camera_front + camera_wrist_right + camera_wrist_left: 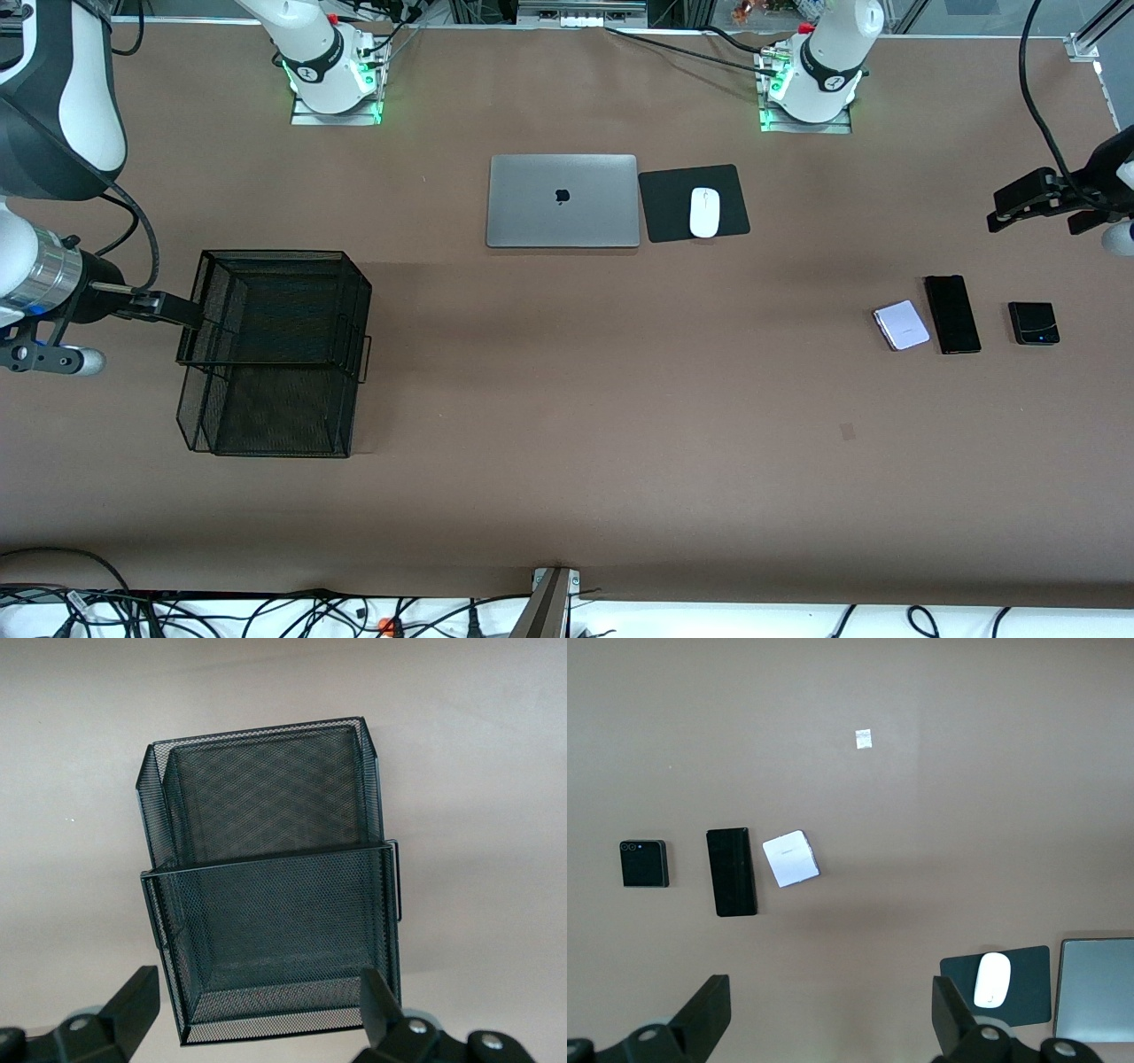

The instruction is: Place phones with both arms

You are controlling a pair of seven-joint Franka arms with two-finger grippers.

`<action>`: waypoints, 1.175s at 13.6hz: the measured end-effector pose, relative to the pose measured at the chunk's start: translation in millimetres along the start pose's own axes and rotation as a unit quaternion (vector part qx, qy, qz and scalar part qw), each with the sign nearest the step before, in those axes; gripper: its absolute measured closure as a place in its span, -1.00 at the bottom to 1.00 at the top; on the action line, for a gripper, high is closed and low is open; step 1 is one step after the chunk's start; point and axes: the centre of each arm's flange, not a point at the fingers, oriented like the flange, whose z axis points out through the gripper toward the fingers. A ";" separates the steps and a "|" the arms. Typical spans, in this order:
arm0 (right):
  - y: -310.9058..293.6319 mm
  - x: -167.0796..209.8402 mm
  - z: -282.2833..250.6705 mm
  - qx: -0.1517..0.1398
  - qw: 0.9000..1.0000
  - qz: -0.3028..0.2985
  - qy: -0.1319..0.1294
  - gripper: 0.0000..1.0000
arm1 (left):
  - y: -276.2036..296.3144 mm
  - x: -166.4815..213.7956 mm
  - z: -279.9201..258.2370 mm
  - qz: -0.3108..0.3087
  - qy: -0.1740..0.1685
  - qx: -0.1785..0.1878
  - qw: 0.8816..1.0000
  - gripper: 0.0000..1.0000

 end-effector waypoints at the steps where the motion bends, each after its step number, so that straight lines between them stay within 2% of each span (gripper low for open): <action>1: 0.0 0.0 0.1 0.000 1.000 0.000 0.000 -1.00 | -5.5 0.0 3.0 -0.004 -0.003 0.001 1.000 -1.00; 4: -0.1 0.2 0.2 0.001 1.000 0.000 0.001 -1.00 | -24.6 1.0 22.0 -0.001 -0.022 0.018 1.000 -1.00; 8: -0.2 0.4 0.2 0.001 1.000 0.000 0.002 -1.00 | -34.7 5.1 41.6 -0.001 -0.030 0.018 0.999 -1.00; 12: -0.2 0.4 0.6 0.001 1.000 0.000 0.002 -1.00 | -46.3 14.7 84.8 -0.007 -0.023 0.019 1.000 -1.00; 16: -0.3 0.6 2.1 0.001 1.000 0.000 0.001 -1.00 | -65.1 24.1 162.4 -0.014 0.008 0.020 1.000 -1.00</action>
